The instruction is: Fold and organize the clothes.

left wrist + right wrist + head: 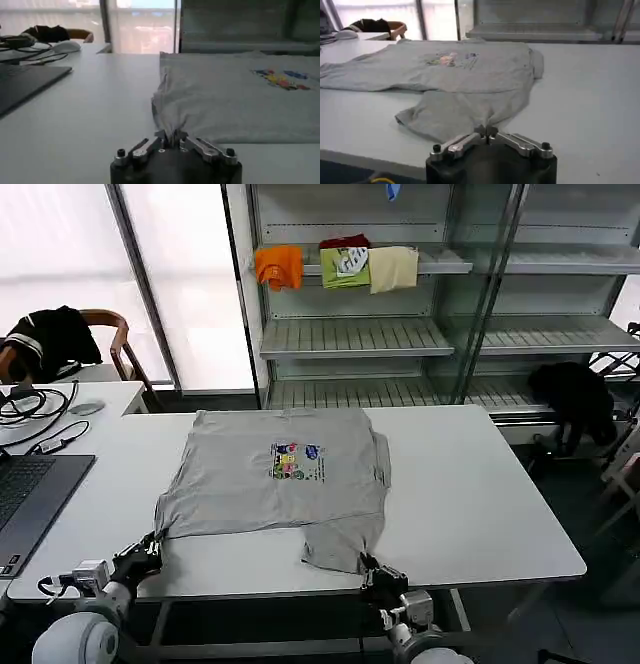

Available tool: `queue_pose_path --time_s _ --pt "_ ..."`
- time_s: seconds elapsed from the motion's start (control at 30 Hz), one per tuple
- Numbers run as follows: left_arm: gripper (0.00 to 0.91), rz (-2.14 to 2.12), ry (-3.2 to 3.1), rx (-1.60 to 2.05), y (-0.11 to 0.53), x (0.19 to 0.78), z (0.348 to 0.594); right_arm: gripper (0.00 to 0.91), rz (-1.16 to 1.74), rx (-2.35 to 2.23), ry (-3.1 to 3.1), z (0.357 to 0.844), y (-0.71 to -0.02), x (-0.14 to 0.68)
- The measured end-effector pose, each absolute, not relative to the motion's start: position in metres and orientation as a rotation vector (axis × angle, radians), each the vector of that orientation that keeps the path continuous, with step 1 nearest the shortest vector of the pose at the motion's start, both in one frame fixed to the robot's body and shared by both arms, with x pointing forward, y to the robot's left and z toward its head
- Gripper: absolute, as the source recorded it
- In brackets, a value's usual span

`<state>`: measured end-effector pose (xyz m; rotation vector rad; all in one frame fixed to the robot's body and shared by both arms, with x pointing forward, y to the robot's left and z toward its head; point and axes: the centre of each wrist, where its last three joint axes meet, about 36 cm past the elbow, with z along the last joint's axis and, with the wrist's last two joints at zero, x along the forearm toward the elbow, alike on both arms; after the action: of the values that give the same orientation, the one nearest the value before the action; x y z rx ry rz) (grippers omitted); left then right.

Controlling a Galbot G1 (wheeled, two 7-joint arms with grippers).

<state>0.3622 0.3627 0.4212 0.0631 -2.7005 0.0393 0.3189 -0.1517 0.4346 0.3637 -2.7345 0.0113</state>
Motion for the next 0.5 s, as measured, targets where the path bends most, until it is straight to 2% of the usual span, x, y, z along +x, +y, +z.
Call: queue_pose_path --time_s 0.5 --pt "0.000 0.285 -2.813 -0.006 0.361 0.392 0.453 0.000 -0.070 0.313 -2.857 0.453 -0.149 0.382"
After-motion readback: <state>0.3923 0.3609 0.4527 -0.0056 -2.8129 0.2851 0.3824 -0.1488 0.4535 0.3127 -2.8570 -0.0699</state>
